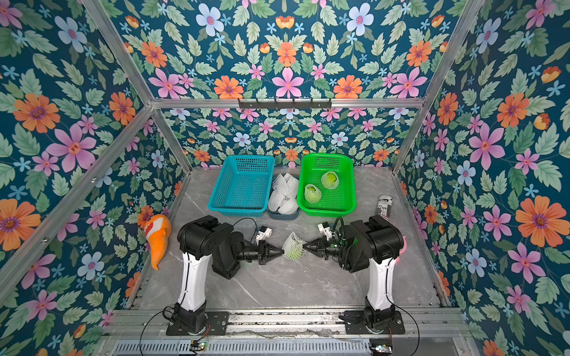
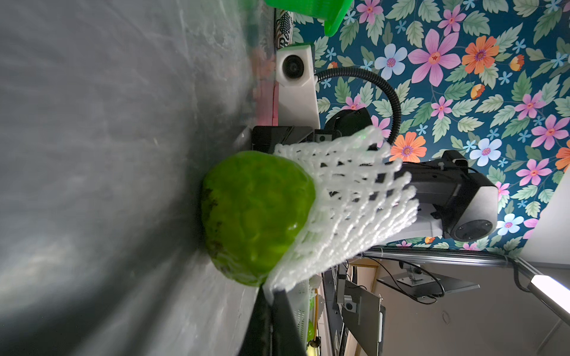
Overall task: Sleeve custard apples in foam nets
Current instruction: Put on the foam net on the custard apple.
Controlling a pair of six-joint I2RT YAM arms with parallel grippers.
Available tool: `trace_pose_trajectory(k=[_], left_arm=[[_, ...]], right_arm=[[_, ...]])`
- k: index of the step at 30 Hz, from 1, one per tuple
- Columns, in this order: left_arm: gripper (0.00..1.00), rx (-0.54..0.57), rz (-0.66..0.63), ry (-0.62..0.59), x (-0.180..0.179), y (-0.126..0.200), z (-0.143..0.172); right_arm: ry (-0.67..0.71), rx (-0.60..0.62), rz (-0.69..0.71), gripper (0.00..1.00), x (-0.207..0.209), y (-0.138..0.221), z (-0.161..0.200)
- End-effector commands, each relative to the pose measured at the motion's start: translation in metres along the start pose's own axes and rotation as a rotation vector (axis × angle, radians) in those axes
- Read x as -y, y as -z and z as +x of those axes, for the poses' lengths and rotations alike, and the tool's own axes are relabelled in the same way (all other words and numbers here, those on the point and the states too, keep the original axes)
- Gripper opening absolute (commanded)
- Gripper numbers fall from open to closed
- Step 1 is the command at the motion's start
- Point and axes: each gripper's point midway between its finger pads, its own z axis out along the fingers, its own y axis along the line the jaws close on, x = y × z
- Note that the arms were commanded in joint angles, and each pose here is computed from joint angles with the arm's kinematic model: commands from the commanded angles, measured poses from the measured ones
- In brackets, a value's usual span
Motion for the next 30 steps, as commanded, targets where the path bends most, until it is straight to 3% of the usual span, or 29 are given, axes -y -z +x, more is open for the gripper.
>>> trace_pose_trajectory(k=[1,8,14,22,30], left_arm=[[0.0,0.028,0.004,-0.053,0.002,0.002,-0.002],[0.0,0.048,-0.077,-0.005,-0.018,0.005,-0.002],[0.0,0.043,-0.255,-0.001,-0.045,0.008,-0.004],[0.0,0.049,-0.327,0.027,-0.059,0.008,-0.008],[0.0,-0.015,-0.432,-0.026,-0.065,0.001,-0.004]], right_arm=[[0.004,0.032,0.085,0.0,0.013,0.004,-0.001],[0.017,0.026,0.146,0.0,0.01,0.006,0.0],[0.017,-0.004,0.135,0.0,0.01,-0.003,0.006],[0.022,0.027,0.134,0.0,0.004,-0.002,0.002],[0.069,-0.025,0.267,0.0,0.011,-0.006,0.012]])
